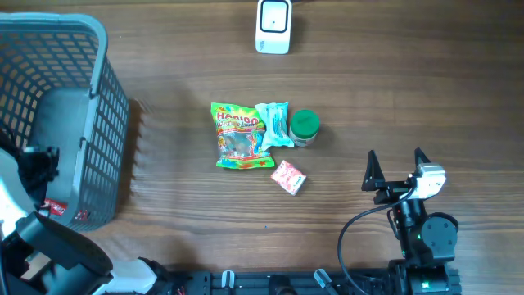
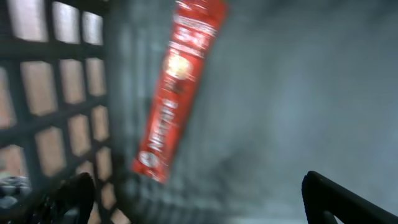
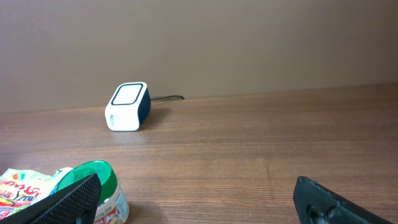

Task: Scan the item barcode
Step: 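Grasp the red Nescafe stick and place it near the scanner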

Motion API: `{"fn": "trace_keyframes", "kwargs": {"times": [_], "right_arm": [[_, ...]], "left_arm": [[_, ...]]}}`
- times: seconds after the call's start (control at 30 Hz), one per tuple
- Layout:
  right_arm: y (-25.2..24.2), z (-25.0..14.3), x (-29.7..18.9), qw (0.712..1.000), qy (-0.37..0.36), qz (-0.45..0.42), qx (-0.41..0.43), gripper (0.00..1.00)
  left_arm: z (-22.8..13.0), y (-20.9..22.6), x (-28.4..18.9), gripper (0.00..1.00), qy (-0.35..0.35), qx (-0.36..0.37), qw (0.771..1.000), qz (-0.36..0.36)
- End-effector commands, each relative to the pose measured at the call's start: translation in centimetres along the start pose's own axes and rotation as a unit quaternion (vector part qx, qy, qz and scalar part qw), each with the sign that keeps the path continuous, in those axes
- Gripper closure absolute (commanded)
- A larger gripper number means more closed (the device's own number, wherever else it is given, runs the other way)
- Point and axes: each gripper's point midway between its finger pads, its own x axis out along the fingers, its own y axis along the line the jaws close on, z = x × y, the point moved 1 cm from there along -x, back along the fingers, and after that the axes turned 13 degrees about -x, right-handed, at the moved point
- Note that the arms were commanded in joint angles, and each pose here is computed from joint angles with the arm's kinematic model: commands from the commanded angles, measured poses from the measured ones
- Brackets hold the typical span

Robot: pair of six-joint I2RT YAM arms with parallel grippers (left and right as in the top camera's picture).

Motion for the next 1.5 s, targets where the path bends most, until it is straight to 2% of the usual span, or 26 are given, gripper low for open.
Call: {"fn": "trace_keyframes", "kwargs": {"times": [0.0,0.37,0.5,0.53,0.57,0.63,0.8,0.93,1.07,1.2,1.27,1.37,1.47], "right_arm": [[0.0,0.0,0.0,1.0,-0.001,0.0,0.007,0.0],[0.0,0.0,0.0,1.0,-0.001,0.0,0.007,0.0],[0.0,0.0,0.0,1.0,-0.001,0.0,0.007,0.0],[0.0,0.0,0.0,1.0,-0.001,0.0,0.007,0.0],[0.0,0.0,0.0,1.0,-0.001,0.0,0.007,0.0],[0.0,0.0,0.0,1.0,-0.001,0.0,0.007,0.0],[0.0,0.0,0.0,1.0,-0.001,0.0,0.007,0.0],[0.0,0.0,0.0,1.0,-0.001,0.0,0.007,0.0],[0.0,0.0,0.0,1.0,-0.001,0.0,0.007,0.0],[0.0,0.0,0.0,1.0,-0.001,0.0,0.007,0.0],[0.0,0.0,0.0,1.0,-0.001,0.0,0.007,0.0],[0.0,0.0,0.0,1.0,-0.001,0.0,0.007,0.0],[0.0,0.0,0.0,1.0,-0.001,0.0,0.007,0.0]], "left_arm": [[1.6,1.5,1.1,0.0,-0.056,-0.013,0.998,0.033],[1.0,0.4,8.2,0.0,-0.098,-0.028,0.994,-0.039],[-1.2,2.1,11.6,0.03,-0.061,-0.015,0.998,0.001],[-2.5,2.5,12.9,0.18,-0.028,-0.01,0.999,0.011],[-4.0,2.4,13.9,0.48,0.013,-0.006,1.0,0.01],[-5.8,2.2,14.5,0.96,0.063,-0.005,0.998,0.002],[-7.0,0.5,13.6,0.96,0.11,0.022,0.993,-0.042],[-6.2,-4.2,9.5,0.96,0.14,0.022,0.981,-0.134],[-5.3,-5.6,6.0,0.96,0.128,0.05,0.975,-0.176],[-8.2,-6.6,4.0,0.96,0.173,0.14,0.948,-0.227],[-10.7,-7.7,2.9,0.96,0.199,0.204,0.921,-0.265],[-11.5,-9.1,2.3,0.96,0.187,0.241,0.906,-0.294],[-10.8,-10.6,1.8,0.96,0.16,0.248,0.899,-0.324]]}}
